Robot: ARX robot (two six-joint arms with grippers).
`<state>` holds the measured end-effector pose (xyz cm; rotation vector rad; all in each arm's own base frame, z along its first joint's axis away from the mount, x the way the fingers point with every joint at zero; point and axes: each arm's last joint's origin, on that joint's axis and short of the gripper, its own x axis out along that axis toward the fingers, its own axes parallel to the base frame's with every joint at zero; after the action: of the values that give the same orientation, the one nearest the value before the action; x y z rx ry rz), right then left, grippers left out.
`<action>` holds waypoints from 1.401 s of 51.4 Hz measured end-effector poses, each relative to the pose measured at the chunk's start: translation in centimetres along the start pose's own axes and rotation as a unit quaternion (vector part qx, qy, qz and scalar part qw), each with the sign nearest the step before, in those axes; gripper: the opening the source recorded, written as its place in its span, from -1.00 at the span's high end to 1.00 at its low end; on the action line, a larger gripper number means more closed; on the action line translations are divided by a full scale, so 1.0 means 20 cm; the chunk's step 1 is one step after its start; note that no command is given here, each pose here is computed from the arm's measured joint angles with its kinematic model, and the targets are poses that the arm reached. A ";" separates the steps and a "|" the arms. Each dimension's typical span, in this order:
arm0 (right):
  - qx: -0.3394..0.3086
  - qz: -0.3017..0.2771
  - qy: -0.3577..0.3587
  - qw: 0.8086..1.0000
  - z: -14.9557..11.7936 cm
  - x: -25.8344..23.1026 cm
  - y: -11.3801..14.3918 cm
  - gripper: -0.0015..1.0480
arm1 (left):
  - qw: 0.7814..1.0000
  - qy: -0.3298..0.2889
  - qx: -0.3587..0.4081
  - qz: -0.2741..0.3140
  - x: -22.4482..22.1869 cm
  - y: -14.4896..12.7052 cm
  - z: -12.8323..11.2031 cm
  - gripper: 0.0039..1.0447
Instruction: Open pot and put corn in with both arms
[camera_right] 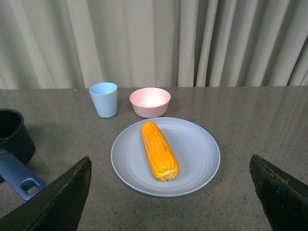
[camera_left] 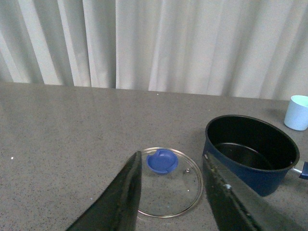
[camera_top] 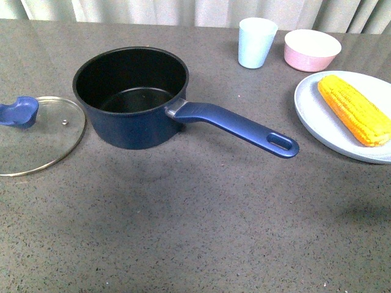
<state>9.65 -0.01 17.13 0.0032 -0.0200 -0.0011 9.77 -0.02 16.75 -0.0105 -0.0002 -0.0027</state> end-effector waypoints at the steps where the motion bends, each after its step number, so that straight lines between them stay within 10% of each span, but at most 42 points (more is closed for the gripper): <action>1: 0.000 0.000 0.000 1.000 0.00 0.00 0.00 -0.83 | 1.000 0.000 0.000 0.000 0.00 0.00 0.00 0.16; 19: 0.009 0.038 0.041 0.998 -0.01 0.00 0.00 -0.83 | 1.000 0.000 0.000 0.000 0.00 0.00 0.00 -0.86; 26: 0.086 0.133 0.223 0.962 0.03 0.10 -0.09 -0.83 | 1.000 0.000 0.001 0.000 0.00 0.00 0.00 -0.84; 41: 0.015 0.125 0.215 0.969 0.22 0.55 -0.38 -0.83 | 1.000 0.000 0.001 0.000 0.00 0.00 0.00 -0.84; 72: -0.091 0.171 0.338 0.921 -0.20 1.26 -0.29 -0.83 | 1.000 0.000 0.001 0.000 0.00 0.00 0.00 -0.84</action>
<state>34.96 -5.92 13.61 -0.1858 0.6733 0.3487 9.77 -0.02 16.75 -0.0082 -0.0002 -0.0027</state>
